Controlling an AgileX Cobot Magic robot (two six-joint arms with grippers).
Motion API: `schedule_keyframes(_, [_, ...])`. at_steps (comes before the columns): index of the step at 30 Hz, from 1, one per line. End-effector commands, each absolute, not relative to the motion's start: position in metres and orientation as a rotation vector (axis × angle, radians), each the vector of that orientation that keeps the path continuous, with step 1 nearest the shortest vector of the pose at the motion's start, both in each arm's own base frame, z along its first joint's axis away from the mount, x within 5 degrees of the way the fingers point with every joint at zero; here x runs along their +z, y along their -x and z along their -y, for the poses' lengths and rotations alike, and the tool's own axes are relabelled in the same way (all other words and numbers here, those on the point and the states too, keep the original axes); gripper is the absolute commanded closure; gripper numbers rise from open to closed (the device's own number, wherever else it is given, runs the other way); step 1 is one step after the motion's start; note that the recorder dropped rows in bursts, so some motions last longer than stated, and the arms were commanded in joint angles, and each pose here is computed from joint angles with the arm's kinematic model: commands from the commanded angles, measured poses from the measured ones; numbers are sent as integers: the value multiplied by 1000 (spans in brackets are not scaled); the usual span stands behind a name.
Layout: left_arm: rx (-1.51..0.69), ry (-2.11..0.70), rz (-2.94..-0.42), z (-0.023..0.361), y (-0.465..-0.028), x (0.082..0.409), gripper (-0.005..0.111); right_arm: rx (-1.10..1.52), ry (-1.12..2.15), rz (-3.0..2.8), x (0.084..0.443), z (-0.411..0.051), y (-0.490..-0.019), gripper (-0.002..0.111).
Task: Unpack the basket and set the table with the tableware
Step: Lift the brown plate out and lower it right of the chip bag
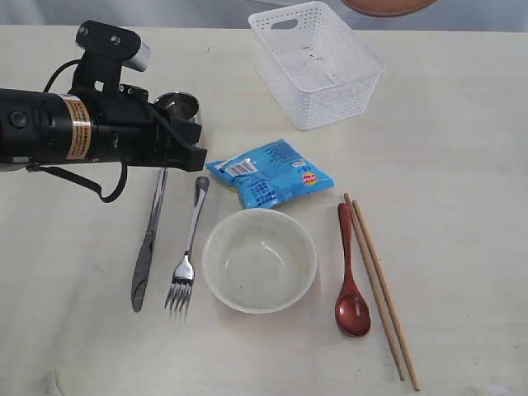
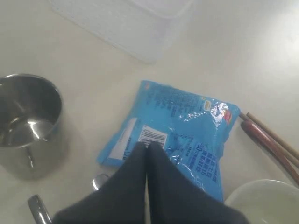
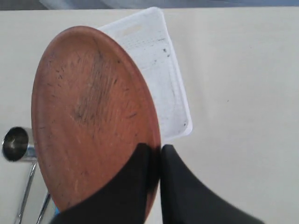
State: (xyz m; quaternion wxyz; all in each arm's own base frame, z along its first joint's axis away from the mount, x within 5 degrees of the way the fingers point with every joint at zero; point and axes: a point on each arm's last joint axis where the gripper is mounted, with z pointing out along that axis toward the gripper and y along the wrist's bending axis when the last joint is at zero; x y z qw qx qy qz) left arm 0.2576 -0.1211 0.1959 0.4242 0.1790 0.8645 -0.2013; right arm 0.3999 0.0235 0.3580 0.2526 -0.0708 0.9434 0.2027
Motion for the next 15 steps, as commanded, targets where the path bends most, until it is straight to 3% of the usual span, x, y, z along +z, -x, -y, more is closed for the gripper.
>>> schedule_keyframes(1, [-501, -442, -2163, 119, -256, 196, 107, 660, 217, -2677, 328, -31, -372, 109])
schedule_keyframes(10, [-502, -433, -2171, 119, -256, 196, 107, 608, 122, -2784, 227, -28, -342, 109])
schedule_keyframes(15, [-509, -435, -2178, 119, -254, 193, 107, 624, 51, -2787, 205, -28, -347, 109])
